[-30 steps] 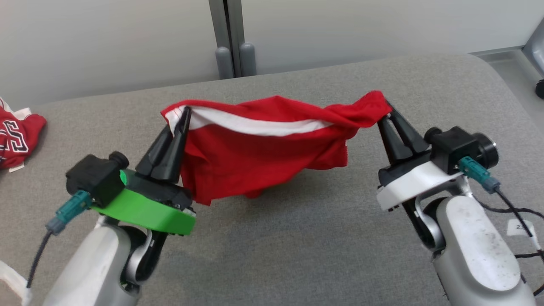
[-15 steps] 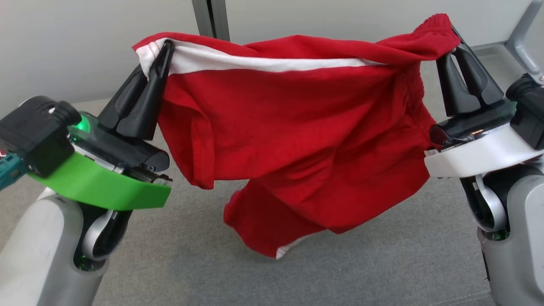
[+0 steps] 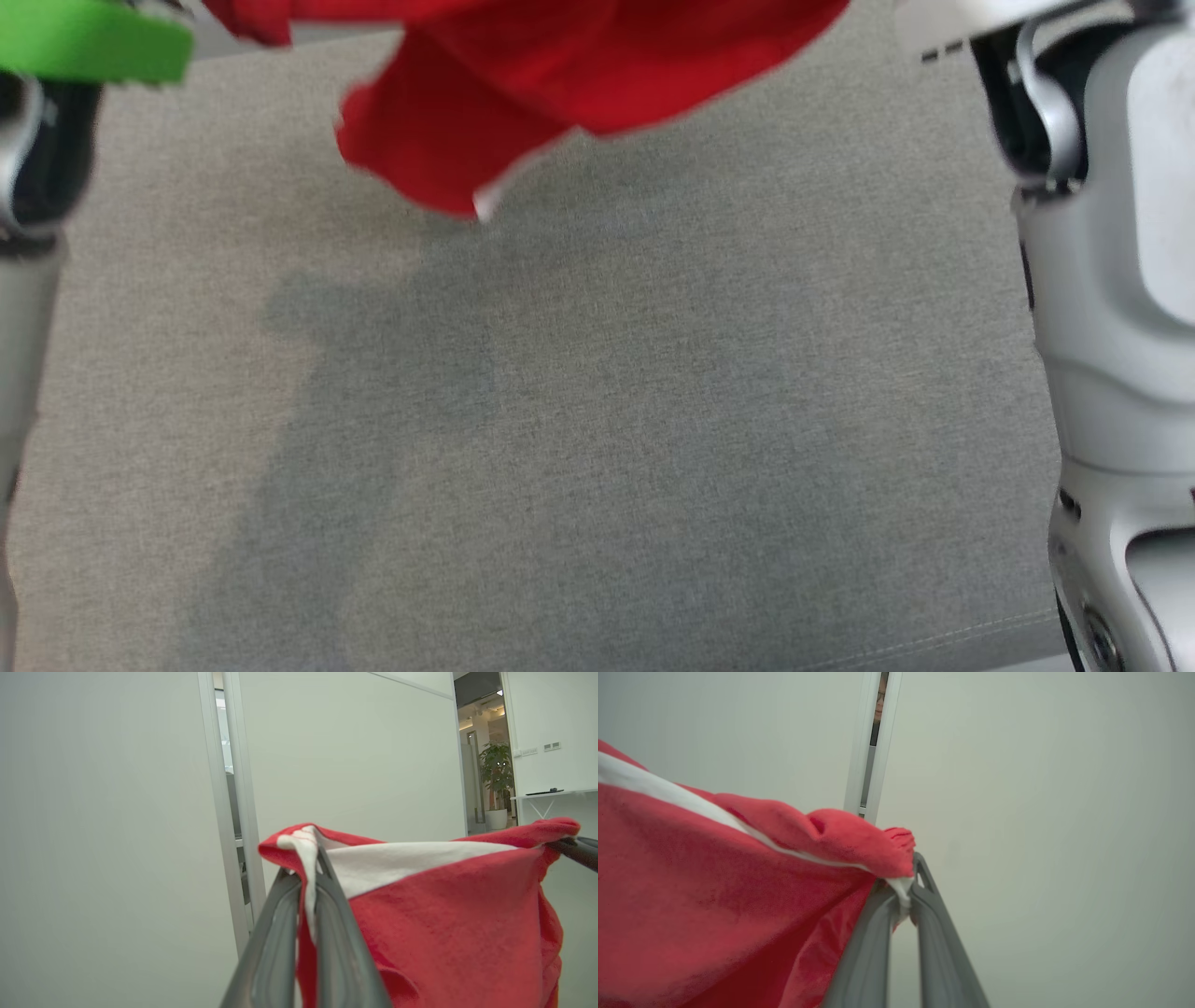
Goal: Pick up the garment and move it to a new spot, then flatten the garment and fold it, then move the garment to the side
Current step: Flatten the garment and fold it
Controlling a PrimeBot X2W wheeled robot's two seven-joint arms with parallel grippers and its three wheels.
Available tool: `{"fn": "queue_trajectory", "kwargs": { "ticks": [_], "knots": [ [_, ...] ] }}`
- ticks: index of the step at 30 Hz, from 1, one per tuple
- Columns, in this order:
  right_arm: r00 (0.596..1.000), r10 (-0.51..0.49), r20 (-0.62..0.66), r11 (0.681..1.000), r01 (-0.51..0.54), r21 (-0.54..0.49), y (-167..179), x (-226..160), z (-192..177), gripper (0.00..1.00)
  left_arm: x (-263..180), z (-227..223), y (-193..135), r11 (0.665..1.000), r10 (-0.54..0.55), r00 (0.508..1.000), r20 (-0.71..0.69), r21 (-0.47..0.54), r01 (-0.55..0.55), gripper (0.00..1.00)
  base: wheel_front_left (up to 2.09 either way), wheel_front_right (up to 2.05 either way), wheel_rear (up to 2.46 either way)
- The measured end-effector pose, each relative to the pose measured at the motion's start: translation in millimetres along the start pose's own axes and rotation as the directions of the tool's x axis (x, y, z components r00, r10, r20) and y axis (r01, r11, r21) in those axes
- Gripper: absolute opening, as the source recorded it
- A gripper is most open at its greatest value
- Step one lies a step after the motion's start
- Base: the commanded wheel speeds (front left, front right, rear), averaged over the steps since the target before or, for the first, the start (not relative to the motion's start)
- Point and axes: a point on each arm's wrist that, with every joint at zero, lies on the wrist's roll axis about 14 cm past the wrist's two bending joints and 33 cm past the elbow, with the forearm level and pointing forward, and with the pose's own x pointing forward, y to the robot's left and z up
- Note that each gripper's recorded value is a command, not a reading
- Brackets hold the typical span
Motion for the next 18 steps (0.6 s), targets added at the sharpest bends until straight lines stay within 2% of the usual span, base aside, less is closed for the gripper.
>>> {"fn": "queue_trajectory", "kwargs": {
  "ticks": [3, 7, 10, 15, 18],
  "knots": [
    [0.999, -0.029, 0.015, 1.000, 0.029, -0.009, -10.8, 24.5, -19.7, 0.00, 25.1, 0.2, 17.6, 0.999, 0.009, 0.998, 0.061, 0.036, -0.011, 0.00, 0.00, 0.00, 0.00],
    [0.995, -0.057, -0.084, 0.998, 0.058, 0.006, -19.6, 30.2, -84.0, 0.00, 36.9, -49.2, 17.5, 0.999, -0.021, 1.000, -0.006, 0.037, 0.021, 0.00, 0.00, 0.00, 0.00],
    [0.981, -0.047, -0.187, 0.997, 0.057, 0.047, -13.2, 20.8, -140.4, 0.00, 29.8, -97.5, 14.9, 0.999, -0.019, 0.997, -0.075, -0.039, 0.016, 0.00, 0.00, 0.00, 0.00],
    [0.936, -0.025, -0.351, 0.995, 0.057, 0.080, 0.8, -12.2, -224.9, 0.00, -5.1, -174.6, 10.7, 0.987, 0.001, 0.978, -0.210, -0.159, -0.035, 0.00, 0.00, 0.00, 0.00],
    [0.909, -0.019, -0.417, 0.993, 0.067, 0.102, 7.5, -34.1, -258.1, 0.00, -22.4, -194.5, 1.8, 0.971, 0.011, 0.974, -0.228, -0.231, -0.065, 0.00, 0.00, 0.00, 0.00]
  ]
}}
